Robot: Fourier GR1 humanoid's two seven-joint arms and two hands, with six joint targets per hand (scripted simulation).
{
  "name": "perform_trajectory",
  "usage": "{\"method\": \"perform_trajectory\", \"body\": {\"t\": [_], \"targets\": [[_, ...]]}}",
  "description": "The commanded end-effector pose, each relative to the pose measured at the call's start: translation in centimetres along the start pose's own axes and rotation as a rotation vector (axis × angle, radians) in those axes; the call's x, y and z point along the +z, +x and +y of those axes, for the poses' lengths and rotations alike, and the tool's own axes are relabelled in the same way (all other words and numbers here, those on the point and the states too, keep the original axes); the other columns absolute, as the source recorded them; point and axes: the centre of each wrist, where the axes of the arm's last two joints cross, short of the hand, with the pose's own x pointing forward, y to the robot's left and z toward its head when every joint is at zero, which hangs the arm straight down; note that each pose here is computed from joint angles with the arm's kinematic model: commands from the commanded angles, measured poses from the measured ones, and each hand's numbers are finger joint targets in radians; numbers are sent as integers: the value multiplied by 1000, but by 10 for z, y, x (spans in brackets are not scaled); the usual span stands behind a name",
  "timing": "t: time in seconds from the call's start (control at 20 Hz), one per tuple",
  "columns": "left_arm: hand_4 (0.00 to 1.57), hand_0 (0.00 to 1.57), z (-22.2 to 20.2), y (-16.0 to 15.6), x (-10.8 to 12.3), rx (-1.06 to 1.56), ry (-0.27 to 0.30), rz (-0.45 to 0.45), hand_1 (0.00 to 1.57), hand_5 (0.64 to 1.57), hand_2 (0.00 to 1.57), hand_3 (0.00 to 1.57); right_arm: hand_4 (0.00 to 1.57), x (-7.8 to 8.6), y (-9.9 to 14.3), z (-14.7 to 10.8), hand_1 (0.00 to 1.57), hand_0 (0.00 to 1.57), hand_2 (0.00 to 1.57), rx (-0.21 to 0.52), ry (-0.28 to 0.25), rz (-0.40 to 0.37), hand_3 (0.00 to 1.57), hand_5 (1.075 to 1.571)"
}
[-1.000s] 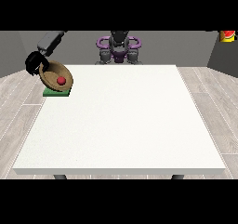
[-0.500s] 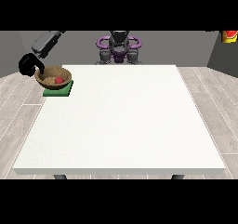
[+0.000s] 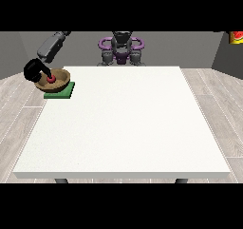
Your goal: Pick the cup and pour the ball into the bowl, then pick the bowl and place it on the pad
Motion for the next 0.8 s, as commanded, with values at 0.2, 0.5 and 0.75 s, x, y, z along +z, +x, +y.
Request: {"method": "perform_trajectory", "body": {"t": [0.2, 0.5, 0.75], "targets": [[1195, 0, 7, 8, -2, -11, 4, -7, 0, 1568, 0, 0, 0, -1, 7, 12, 641, 641, 693, 104, 38, -34, 1008, 1469], [1190, 0, -39, -3, -11, 22, -55, 14, 0, 1569, 0, 0, 0, -1, -7, 12, 0, 0, 0, 192, 74, 28, 0, 1400], [1190, 0, -8, -30, 11, -4, 1, 118, 0, 1569, 0, 0, 200, -8, 58, 6, 0, 0, 0, 223, 126, 5, 0, 1375]]}}
